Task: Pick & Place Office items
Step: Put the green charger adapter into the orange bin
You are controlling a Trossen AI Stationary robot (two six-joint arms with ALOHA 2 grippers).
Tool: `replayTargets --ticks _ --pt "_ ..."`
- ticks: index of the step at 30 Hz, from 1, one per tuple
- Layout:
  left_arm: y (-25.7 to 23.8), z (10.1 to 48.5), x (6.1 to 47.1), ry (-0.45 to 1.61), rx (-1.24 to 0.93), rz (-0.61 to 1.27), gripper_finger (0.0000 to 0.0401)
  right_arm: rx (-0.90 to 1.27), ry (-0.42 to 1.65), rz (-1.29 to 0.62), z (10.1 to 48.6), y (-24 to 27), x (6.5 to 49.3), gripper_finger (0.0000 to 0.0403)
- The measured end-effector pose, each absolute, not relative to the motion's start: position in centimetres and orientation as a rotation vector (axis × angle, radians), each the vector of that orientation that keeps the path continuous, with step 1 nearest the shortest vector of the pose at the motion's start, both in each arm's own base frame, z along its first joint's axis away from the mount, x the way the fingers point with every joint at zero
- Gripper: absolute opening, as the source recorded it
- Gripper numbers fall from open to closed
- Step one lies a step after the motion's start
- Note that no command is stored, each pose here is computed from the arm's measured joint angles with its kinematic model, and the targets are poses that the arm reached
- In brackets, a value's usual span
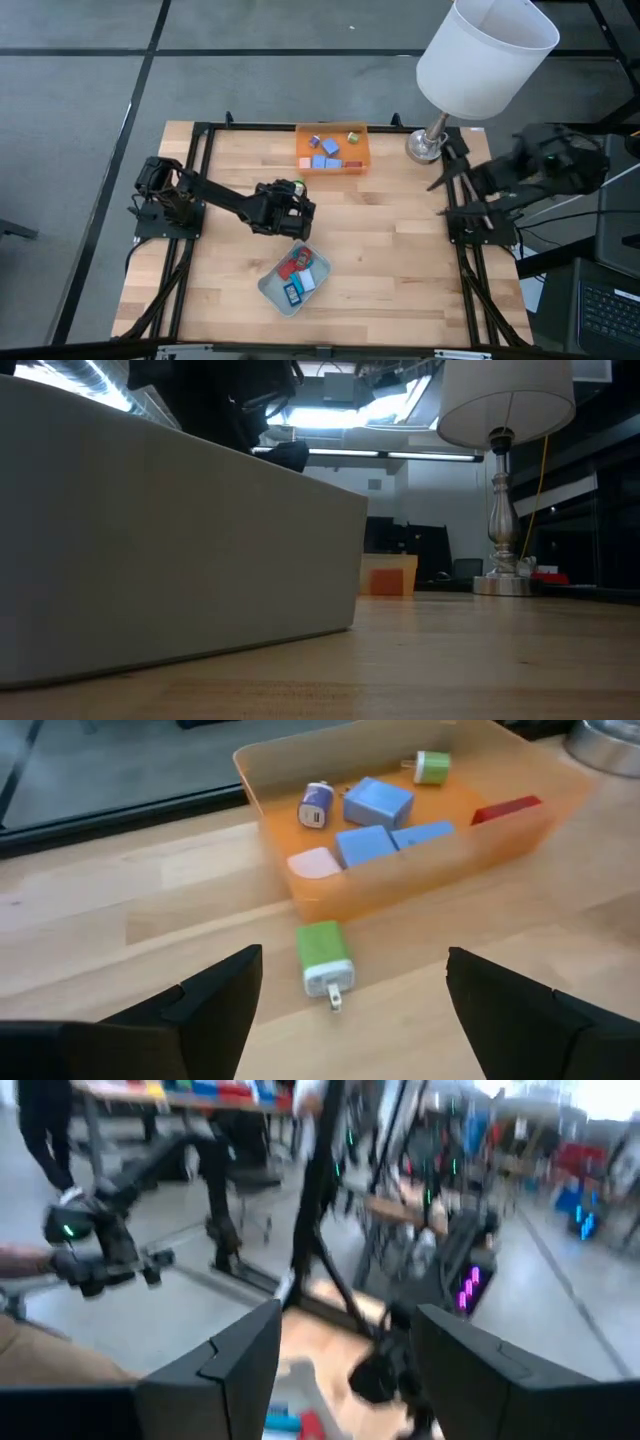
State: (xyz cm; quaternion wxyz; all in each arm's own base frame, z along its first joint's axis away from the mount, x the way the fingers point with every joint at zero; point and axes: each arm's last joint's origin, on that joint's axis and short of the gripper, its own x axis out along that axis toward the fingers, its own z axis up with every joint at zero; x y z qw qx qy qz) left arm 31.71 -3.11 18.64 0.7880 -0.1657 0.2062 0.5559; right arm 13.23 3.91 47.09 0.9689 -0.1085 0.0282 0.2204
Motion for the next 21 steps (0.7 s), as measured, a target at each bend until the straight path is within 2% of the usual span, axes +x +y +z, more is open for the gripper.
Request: replayTargets --ticks 4,11,16,21 --pt "-3.6 18.6 31.7 0.447 -0.355 1.183 0.0304 -0.214 -0.044 0.451 44.2 3.9 11.4 0.0221" --pt "-3.4 18.6 31.8 0.471 -0.347 1.17 0.0303 -0.163 -0.051 0.223 35.5 3.1 10.1 0.0221" --pt "-3.1 18.6 31.9 0.486 -0.332 1.169 0.0303 -0.191 -0.02 0.13 31.7 2.8 9.8 0.0221" --pt "-3.2 18.5 31.9 0.51 -0.303 1.155 0.0303 -0.131 -0.058 0.215 29.5 2.5 8.1 0.0221"
